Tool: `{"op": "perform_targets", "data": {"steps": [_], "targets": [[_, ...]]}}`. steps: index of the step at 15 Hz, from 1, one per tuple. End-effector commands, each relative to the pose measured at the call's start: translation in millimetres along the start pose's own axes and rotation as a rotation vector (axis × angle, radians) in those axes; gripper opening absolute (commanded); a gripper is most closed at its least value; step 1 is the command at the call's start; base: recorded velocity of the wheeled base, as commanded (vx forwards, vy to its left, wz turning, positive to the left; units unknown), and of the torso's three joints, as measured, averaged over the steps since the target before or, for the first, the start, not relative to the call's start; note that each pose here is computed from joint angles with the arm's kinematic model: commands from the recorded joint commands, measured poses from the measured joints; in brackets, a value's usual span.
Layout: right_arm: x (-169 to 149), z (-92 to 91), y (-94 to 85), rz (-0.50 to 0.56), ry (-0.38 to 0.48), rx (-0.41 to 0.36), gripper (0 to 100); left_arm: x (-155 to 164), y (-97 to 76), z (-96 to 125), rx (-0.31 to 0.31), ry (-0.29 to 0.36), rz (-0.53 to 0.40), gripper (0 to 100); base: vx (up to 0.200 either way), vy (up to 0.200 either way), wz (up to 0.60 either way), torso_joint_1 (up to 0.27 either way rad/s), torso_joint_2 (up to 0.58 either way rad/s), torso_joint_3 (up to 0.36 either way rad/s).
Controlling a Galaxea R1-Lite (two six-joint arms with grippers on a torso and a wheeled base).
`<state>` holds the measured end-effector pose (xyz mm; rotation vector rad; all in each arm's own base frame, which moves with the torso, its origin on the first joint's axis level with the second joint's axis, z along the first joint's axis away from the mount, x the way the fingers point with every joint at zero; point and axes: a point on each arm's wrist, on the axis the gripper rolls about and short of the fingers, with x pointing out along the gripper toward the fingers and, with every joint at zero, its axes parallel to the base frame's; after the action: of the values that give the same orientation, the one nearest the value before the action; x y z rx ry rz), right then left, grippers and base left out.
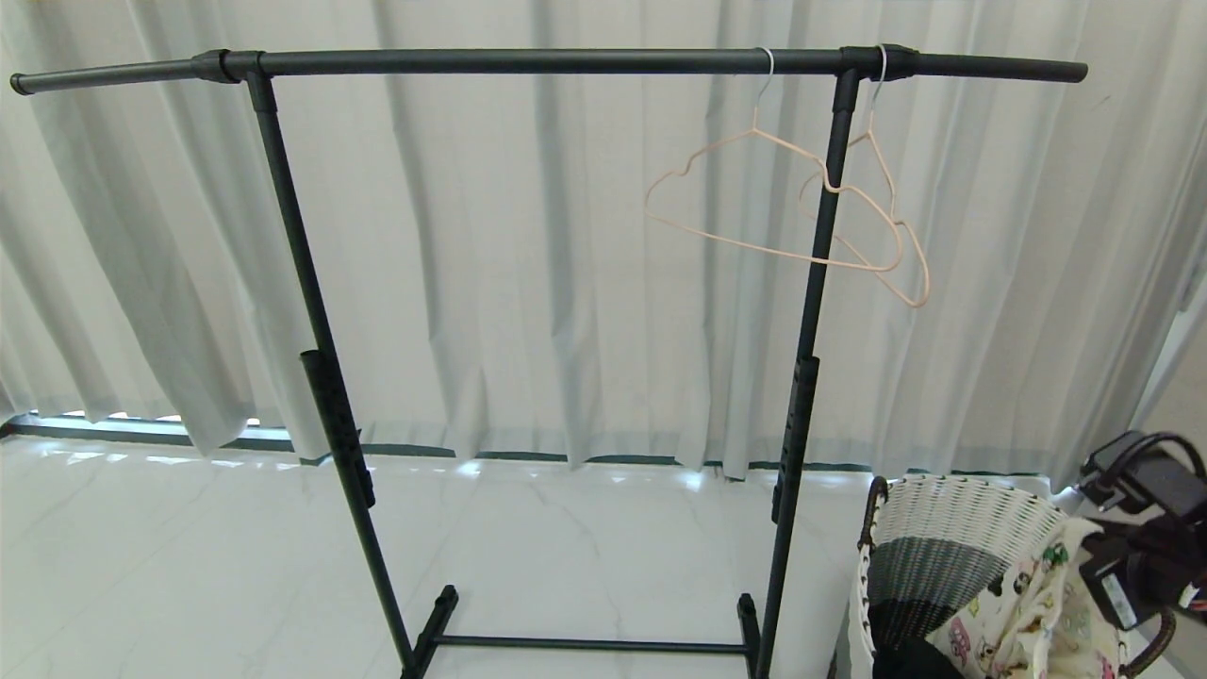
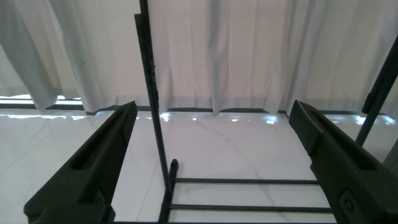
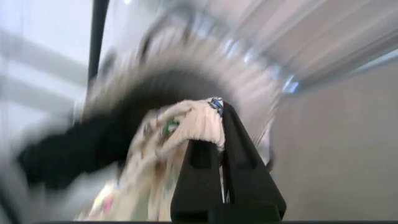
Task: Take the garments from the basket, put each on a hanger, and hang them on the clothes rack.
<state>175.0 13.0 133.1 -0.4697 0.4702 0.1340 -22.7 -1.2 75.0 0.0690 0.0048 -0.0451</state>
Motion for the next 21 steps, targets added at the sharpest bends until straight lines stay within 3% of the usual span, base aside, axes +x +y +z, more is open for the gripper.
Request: {"op": "perform_targets", "data": {"steps": [1,2,4,9,12,21], "targets": [[-22.9,32.2,-14.7,-0.073,-0.182,0.046,0,0.0,0.0,0.0,0.000,0.000,0.000,100,0.000,0.000,0.00,0.000,0.00,0.000],[-35.2,52.8,-17.2,-0.068,-0.288,0.089,0,0.0,0.0,0.0,0.000,0.000,0.000,100,0.000,0.000,0.00,0.000,0.00,0.000],[-53.7,62.3,-20.7,-0.071,-0.330,0.093,0,0.0,0.0,0.0,0.000,0.000,0.000,100,0.000,0.000,0.00,0.000,0.00,0.000],[-117.7,60.8,-28.2,-0.035,-0.232,0.101,0,0.0,0.0,0.0,0.000,0.000,-0.001,100,0.000,0.000,0.00,0.000,0.00,0.000],[-131.7,54.5,-27.1,-0.042,-0.249,0.101,0,0.0,0.0,0.0,-0.003,0.000,0.000,100,0.000,0.000,0.00,0.000,0.00,0.000],[-152.0,47.5,-28.1,-0.095,-0.282,0.113,0,0.0,0.0,0.0,-0.003,0.000,0.000,100,-0.200,0.000,0.00,0.002,0.00,0.004]]}}
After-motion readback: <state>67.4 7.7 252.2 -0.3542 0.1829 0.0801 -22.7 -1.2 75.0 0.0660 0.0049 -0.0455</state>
